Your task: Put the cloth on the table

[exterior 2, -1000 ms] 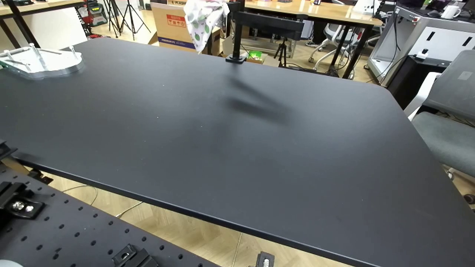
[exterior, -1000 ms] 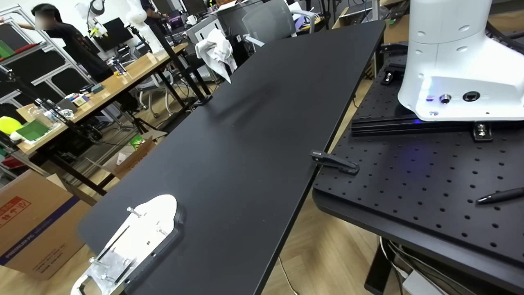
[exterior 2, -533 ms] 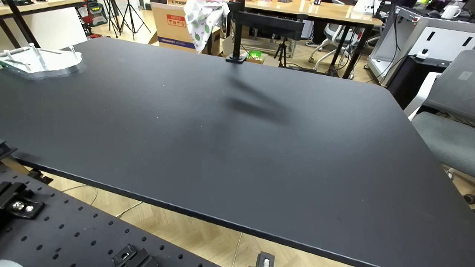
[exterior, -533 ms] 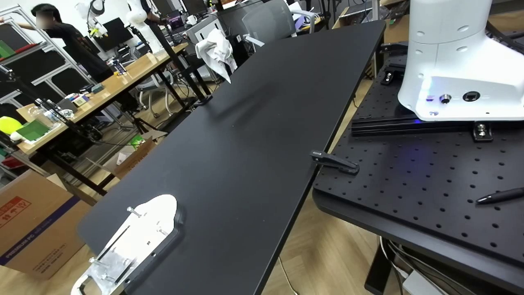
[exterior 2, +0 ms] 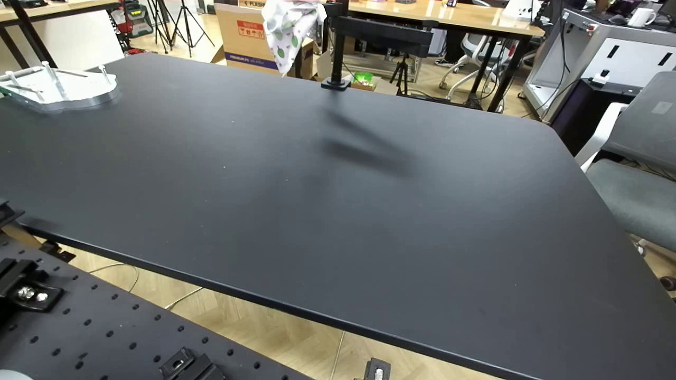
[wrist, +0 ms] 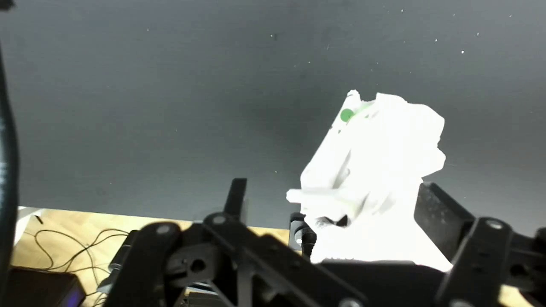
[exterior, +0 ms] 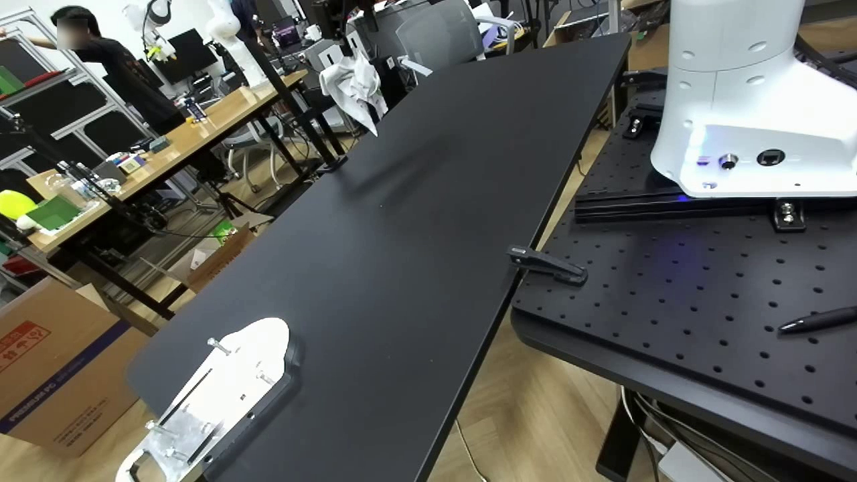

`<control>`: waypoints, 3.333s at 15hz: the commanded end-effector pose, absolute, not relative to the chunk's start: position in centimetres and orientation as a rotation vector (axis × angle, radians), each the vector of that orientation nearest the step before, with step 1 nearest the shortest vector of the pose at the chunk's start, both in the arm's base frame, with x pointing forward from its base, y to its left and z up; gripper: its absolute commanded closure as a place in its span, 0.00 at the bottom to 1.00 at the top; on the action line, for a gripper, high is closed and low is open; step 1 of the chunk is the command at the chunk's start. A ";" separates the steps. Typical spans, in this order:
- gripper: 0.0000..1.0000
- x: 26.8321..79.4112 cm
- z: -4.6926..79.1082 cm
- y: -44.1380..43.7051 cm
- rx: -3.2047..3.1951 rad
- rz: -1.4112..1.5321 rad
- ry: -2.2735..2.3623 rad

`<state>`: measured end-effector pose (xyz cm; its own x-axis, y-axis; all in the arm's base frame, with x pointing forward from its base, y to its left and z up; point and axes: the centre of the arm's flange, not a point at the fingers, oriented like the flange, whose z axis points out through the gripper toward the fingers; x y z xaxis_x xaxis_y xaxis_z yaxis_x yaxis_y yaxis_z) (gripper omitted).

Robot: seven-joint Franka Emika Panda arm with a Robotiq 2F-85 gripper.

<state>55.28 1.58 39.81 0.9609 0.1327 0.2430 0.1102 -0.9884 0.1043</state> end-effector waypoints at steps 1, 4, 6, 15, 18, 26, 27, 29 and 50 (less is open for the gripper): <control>0.00 57.5 39.9 3.0 3.016 0.394 0.185; 0.32 57.9 39.4 3.3 3.033 0.372 0.192; 0.47 58.0 39.1 3.3 3.039 0.357 0.192; 1.00 56.0 39.6 4.6 3.082 0.266 0.264; 0.99 53.2 40.2 6.3 3.081 0.234 0.370; 0.99 47.3 36.0 12.9 3.018 0.050 0.729; 0.99 46.8 35.3 13.5 3.009 0.020 0.765; 0.99 46.2 34.0 14.2 2.992 -0.026 0.805; 0.00 45.8 29.4 11.1 2.951 -0.276 0.756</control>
<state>45.83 11.21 29.00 0.8499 0.4966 -0.1764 0.5109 -0.8585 0.0446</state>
